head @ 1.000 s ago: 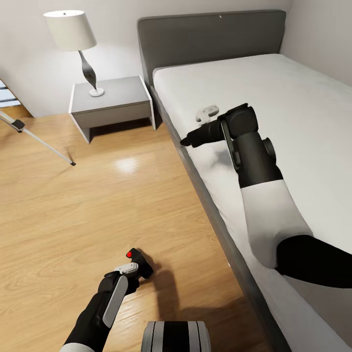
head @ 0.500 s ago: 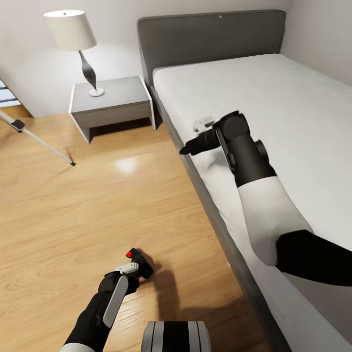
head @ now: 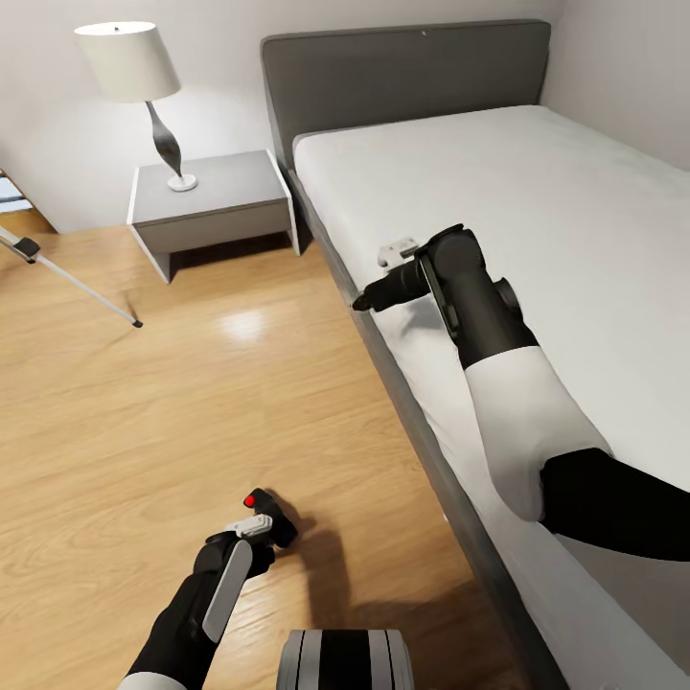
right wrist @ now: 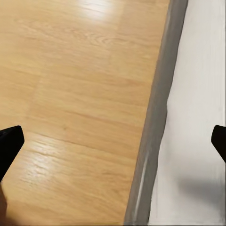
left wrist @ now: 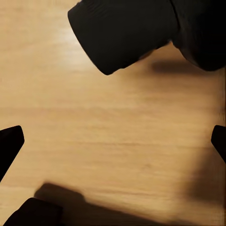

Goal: Attach the digital camera to the camera tripod in the bedroom.

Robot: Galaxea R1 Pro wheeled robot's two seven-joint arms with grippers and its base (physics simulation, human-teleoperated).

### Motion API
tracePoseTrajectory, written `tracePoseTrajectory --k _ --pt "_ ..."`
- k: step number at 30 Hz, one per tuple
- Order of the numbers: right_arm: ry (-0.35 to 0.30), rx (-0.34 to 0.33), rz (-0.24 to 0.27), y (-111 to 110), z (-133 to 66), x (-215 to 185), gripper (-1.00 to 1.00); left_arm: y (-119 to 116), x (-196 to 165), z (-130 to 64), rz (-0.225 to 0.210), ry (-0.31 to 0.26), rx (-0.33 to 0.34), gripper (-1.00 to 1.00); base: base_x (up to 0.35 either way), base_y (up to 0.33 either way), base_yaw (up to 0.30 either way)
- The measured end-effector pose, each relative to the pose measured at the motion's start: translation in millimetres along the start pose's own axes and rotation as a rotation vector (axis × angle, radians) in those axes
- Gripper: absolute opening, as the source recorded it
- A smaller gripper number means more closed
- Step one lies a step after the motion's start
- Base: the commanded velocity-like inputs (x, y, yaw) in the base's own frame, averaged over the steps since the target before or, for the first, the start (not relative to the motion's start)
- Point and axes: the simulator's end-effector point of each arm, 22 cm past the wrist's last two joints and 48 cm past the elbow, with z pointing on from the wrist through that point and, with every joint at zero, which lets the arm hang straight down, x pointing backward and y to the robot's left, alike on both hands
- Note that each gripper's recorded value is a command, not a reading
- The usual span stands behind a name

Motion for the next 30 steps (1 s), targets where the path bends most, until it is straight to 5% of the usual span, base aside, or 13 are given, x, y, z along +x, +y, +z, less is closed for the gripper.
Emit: tracePoseTrajectory --k 30 --pt "-0.008 0.006 -0.004 -0.6 -2.9 -3.4 1.00 -0.2 -7.6 -0.7 -0.022 -0.034 0.001 1.00 0.000 0.000 -0.121"
